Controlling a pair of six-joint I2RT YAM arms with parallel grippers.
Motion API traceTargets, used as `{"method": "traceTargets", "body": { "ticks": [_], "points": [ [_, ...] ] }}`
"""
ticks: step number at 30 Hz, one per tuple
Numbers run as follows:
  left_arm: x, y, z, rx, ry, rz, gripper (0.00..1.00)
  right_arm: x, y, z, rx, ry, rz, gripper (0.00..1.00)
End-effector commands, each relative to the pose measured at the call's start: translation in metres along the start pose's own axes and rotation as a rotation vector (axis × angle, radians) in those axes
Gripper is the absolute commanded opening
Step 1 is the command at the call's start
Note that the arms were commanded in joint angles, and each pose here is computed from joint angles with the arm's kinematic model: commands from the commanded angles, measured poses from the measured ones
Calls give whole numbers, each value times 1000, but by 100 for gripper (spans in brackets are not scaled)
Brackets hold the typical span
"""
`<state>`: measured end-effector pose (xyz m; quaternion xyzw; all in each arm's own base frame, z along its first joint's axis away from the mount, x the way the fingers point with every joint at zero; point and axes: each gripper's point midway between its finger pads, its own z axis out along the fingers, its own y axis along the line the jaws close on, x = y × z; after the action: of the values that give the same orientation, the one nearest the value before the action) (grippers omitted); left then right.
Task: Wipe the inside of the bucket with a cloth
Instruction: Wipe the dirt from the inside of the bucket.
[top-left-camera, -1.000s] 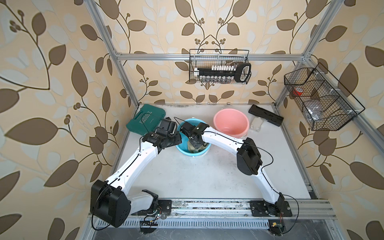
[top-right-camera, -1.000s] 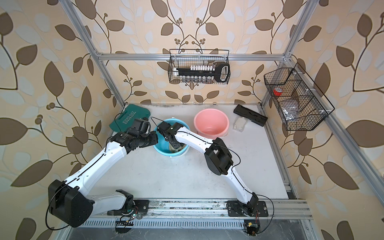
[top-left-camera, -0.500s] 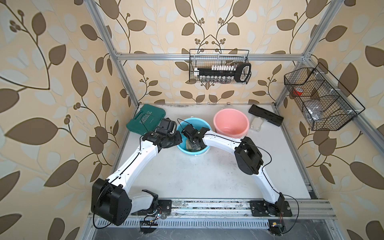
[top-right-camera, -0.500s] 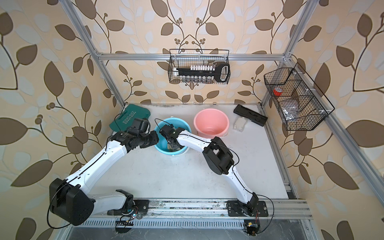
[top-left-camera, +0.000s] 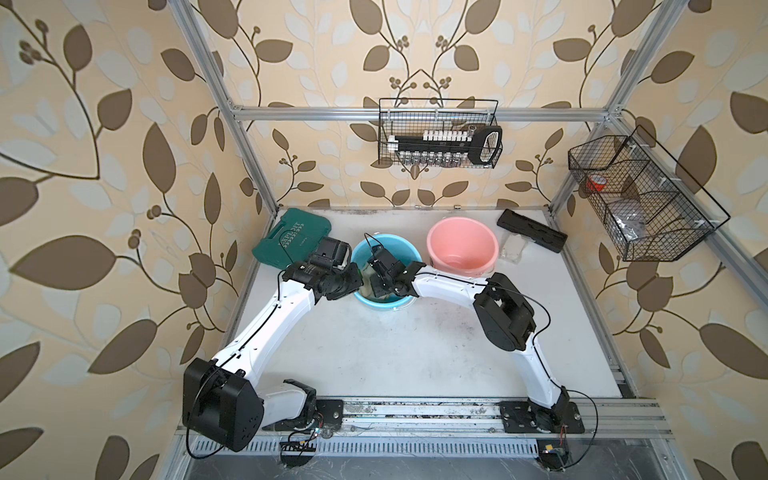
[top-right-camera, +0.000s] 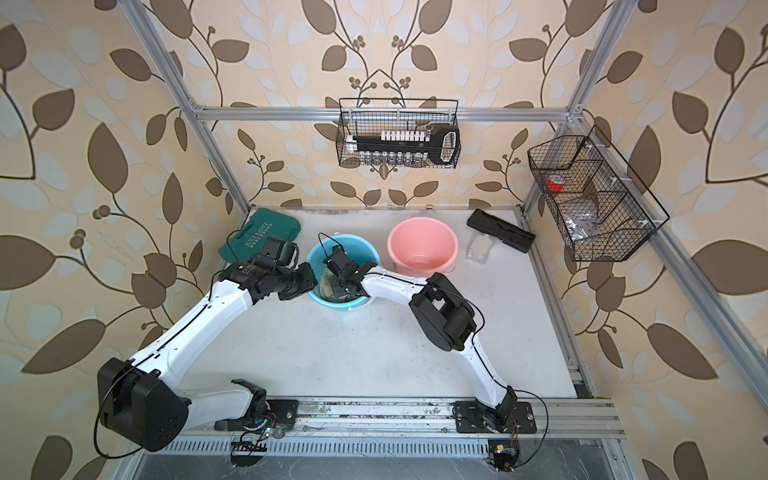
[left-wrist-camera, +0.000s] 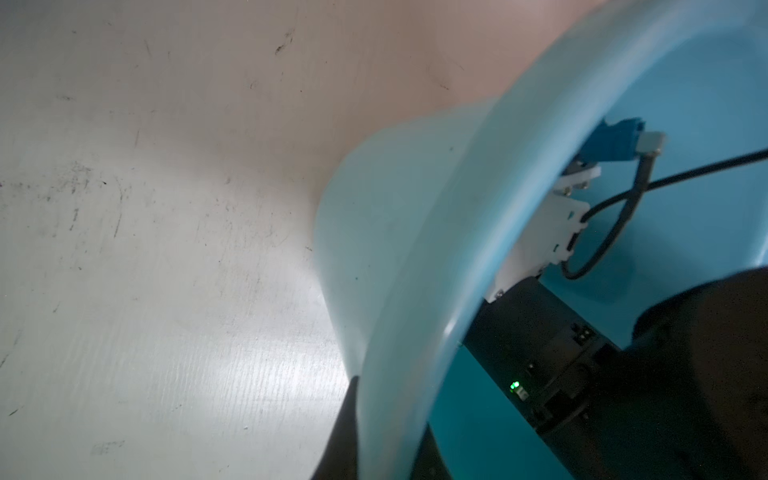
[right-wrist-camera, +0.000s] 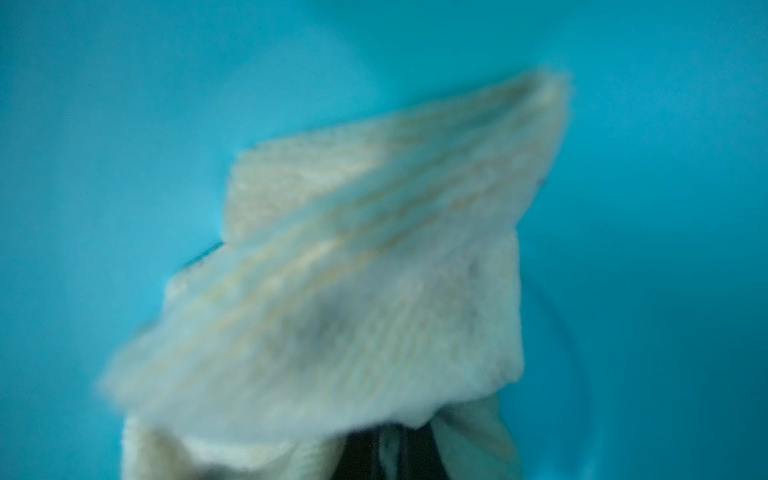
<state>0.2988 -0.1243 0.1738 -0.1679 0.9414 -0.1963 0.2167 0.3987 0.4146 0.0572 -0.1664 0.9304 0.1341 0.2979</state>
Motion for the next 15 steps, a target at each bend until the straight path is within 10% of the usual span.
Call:
{"method": "traceTargets", "body": {
  "ticks": [1,8,15],
  "points": [
    [71,-5,-9,60,326,52,0,-33,25,-2,-206,-69,27,0],
    [66,-3,-7,39,305,50,0,-11,62,-18,-591,58,-20,0],
    [67,-4,-7,46,306,40,0,-22,24,-4,-337,27,9,0]
  ]
}}
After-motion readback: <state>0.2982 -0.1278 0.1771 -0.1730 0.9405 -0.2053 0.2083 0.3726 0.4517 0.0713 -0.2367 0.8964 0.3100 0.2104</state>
